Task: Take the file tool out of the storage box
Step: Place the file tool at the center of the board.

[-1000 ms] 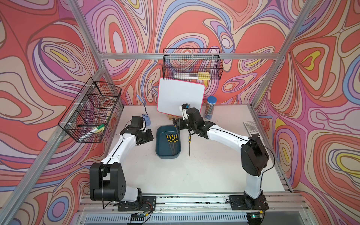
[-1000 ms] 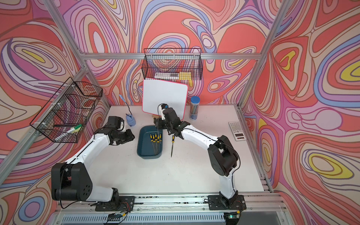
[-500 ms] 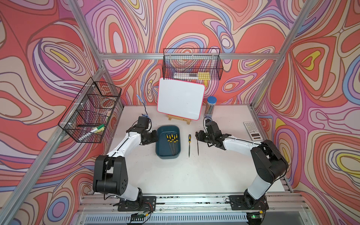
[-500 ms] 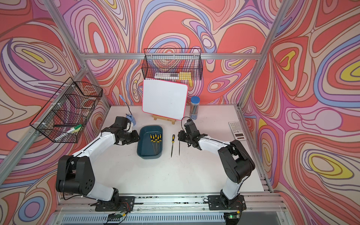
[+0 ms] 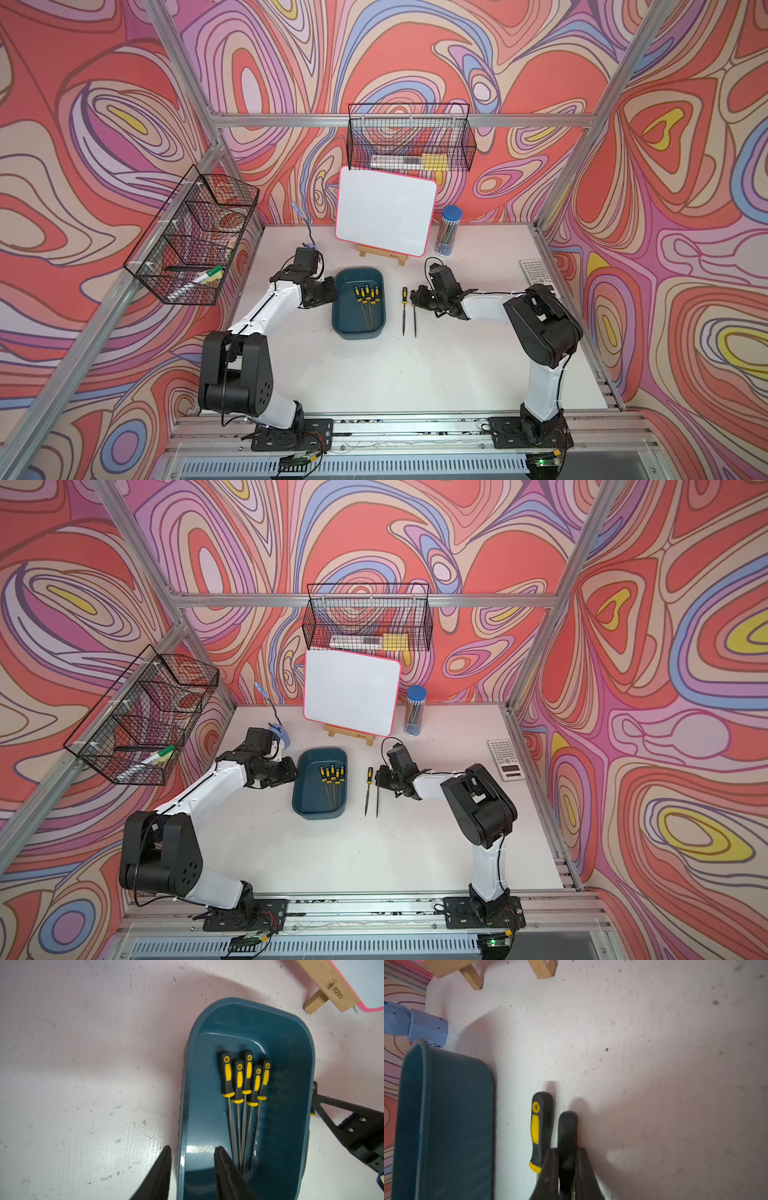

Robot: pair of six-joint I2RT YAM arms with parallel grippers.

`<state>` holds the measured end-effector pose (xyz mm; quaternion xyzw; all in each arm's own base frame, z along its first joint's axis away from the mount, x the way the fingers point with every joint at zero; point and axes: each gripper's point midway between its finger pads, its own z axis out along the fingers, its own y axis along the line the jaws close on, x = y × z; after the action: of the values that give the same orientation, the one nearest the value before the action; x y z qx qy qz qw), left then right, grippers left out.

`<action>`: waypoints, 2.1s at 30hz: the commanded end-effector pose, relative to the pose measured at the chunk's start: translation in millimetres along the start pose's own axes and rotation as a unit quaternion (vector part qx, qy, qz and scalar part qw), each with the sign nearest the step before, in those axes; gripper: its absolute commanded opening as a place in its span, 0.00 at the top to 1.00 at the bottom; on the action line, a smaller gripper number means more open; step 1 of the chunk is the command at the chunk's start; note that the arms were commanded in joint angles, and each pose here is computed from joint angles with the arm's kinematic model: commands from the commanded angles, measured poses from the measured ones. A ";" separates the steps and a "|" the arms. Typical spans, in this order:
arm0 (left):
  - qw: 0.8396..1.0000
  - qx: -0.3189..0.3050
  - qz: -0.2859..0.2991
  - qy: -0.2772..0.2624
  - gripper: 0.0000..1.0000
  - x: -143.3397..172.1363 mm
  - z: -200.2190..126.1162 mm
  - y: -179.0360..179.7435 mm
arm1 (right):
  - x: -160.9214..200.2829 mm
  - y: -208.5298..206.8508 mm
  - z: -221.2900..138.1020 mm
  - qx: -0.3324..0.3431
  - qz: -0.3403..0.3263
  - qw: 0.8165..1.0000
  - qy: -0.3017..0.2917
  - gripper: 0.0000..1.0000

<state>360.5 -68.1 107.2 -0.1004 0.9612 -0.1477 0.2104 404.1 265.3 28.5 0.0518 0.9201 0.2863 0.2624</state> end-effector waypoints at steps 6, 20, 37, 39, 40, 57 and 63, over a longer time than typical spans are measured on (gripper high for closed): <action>1.000 -0.007 0.009 0.002 0.60 -4.9 -5.3 -2.0 | 1.8 -16.4 -1.7 0.043 -0.030 0.999 0.004 0.73; 1.000 -0.004 0.012 -0.002 0.59 -9.9 -8.6 -5.4 | -6.2 -28.7 -11.9 0.086 -0.064 0.994 0.001 0.76; 1.000 -0.013 0.016 0.003 0.59 -5.7 -7.2 -0.8 | 3.7 -13.8 -9.4 -0.084 0.010 0.996 0.016 0.99; 1.000 -0.014 0.016 0.002 0.59 -5.8 -7.5 -0.4 | 3.2 -13.4 -7.6 -0.109 0.030 0.993 0.018 0.97; 1.000 -0.015 0.017 0.003 0.59 -5.3 -7.7 -0.2 | 4.3 -18.0 -6.2 -0.103 0.037 0.994 0.020 0.94; 1.000 -0.014 0.018 0.007 0.59 -3.0 -2.5 0.6 | -6.3 -69.4 -34.3 0.076 -0.037 0.996 0.010 0.67; 1.000 -0.014 0.017 0.007 0.59 -3.0 -1.9 0.1 | -17.4 -33.7 -35.1 0.025 -0.073 0.997 0.014 0.68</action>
<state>367.9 -64.7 119.0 -0.0907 0.9610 -0.1352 0.2234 404.1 206.2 29.9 0.0187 0.9332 0.2370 0.2696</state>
